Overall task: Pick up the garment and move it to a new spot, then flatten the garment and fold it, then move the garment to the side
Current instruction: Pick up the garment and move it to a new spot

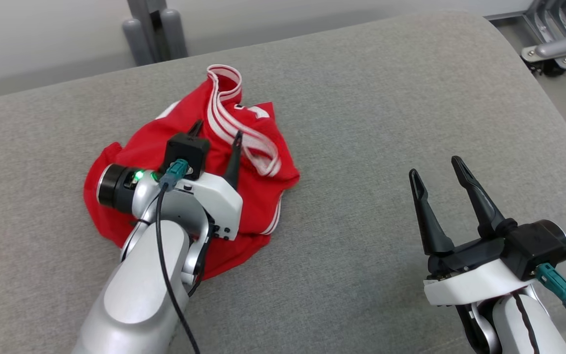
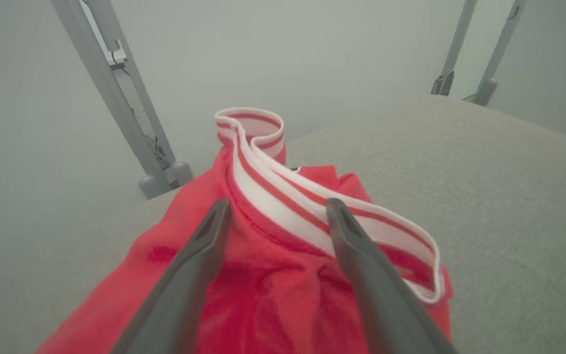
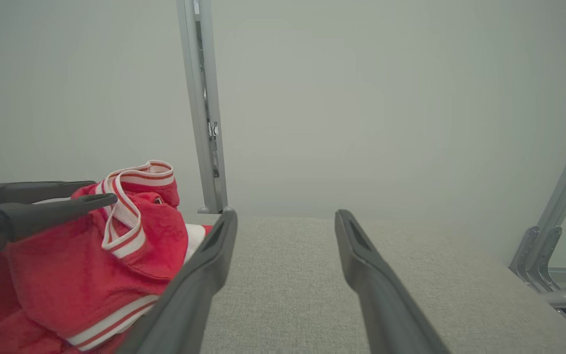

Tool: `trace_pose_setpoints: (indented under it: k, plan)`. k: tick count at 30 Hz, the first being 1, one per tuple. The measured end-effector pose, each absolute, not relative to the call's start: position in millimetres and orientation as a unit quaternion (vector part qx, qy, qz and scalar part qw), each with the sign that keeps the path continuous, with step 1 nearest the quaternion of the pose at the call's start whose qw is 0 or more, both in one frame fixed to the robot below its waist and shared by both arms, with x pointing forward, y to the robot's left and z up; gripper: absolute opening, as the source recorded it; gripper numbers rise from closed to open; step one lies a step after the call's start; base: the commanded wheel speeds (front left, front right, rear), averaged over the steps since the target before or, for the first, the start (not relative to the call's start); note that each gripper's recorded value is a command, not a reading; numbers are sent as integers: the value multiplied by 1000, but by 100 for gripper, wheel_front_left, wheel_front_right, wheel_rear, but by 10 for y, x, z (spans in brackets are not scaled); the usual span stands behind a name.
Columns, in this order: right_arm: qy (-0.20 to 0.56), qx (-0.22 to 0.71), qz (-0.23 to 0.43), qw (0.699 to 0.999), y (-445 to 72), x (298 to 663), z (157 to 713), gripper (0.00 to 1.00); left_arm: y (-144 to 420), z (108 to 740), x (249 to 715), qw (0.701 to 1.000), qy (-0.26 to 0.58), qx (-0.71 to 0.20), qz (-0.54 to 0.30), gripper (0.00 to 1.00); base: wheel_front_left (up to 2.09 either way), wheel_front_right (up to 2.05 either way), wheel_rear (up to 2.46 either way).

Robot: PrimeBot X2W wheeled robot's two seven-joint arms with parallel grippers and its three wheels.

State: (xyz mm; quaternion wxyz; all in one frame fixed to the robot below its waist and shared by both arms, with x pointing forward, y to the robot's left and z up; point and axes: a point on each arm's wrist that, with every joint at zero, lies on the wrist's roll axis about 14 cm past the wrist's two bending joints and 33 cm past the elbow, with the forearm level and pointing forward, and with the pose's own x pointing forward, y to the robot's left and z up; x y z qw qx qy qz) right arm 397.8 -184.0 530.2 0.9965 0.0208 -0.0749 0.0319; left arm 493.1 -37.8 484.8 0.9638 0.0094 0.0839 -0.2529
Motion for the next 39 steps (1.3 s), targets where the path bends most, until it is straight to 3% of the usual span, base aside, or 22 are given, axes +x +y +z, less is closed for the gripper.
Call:
trace_pose_setpoints:
  k: [4,9,10,11,20,28,34,39]
  plan:
    - [-69,20,22,997,-1906,3957,5266,100,-323,4519,4930,957,149,41,-244,100,0,0,0]
    - [-66,20,17,997,-1938,3939,5254,100,-324,4544,5012,958,135,63,-244,100,0,0,0]
    - [-66,20,16,997,-1946,3933,5255,100,-337,4563,5019,959,129,64,-246,14,0,0,0]
    - [-66,20,15,998,-1954,3927,5257,100,-346,4578,5026,958,123,69,-248,0,0,0,0]
    - [-74,19,11,997,-1974,3862,5322,100,-448,4985,5052,964,41,38,-259,0,0,0,0]
    - [-83,18,17,996,-1929,3750,5387,100,-437,5905,5084,963,-92,-51,-249,0,0,0,0]
    - [-89,19,21,996,-1890,3692,5418,100,67,6713,5234,957,-181,-125,-191,0,0,0,0]
    - [-90,22,32,995,-1815,3692,5424,100,563,7141,5222,953,-231,-128,-148,0,0,0,0]
